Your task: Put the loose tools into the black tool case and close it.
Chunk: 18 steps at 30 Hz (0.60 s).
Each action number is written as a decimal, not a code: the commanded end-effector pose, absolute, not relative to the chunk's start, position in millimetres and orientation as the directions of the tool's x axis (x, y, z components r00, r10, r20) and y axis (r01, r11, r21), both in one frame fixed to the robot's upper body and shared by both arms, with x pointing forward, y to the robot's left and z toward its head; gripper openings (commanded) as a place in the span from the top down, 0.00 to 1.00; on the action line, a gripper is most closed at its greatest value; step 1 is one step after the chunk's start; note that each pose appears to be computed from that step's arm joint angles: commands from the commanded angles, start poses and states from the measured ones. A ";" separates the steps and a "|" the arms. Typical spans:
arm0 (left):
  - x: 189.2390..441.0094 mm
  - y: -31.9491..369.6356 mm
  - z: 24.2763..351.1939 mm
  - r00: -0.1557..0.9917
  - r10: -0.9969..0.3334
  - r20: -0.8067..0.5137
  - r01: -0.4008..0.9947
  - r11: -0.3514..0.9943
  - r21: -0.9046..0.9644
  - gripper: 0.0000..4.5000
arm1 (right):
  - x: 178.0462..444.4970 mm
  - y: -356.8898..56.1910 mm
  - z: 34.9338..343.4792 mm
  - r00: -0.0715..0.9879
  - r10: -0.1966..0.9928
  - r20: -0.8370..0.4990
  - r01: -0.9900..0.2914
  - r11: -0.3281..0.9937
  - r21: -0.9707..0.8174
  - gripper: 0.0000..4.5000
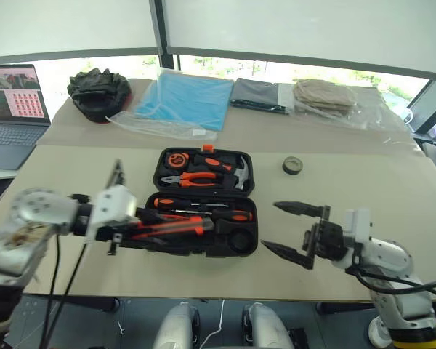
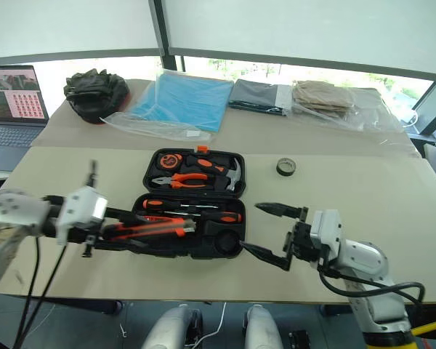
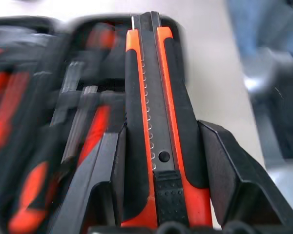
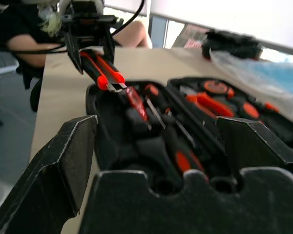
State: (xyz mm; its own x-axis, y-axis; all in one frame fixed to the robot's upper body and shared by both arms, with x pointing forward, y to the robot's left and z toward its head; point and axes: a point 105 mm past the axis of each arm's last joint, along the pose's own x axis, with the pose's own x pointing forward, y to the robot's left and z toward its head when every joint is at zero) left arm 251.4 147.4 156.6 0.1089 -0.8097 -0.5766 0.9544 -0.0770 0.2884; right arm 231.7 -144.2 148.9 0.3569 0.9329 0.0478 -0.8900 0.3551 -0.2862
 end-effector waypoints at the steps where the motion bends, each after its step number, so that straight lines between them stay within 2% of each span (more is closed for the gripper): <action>1: 257.7 141.3 142.5 0.106 -0.744 -0.660 0.931 -0.159 0.328 0.61 | 227.1 -147.9 161.2 0.353 0.934 0.059 -0.881 0.353 -0.316 0.00; 8: 269.2 150.4 125.6 0.127 -0.679 -0.723 0.930 -0.172 0.325 0.61 | 217.5 -145.0 156.5 0.371 0.926 0.061 -0.881 0.372 -0.293 0.00; 18: 267.9 154.7 116.5 0.121 -0.643 -0.756 0.947 -0.153 0.281 0.61 | 218.9 -141.1 155.8 0.374 0.924 0.073 -0.878 0.379 -0.292 0.00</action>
State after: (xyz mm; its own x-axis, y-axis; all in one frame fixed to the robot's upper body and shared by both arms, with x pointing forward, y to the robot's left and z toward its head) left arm 271.5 156.0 120.2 0.1381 -0.6594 -0.7390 0.9446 -0.1367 0.2985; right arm 220.3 -143.5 145.9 0.3841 0.9222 0.0454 -0.8877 0.3824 -0.2566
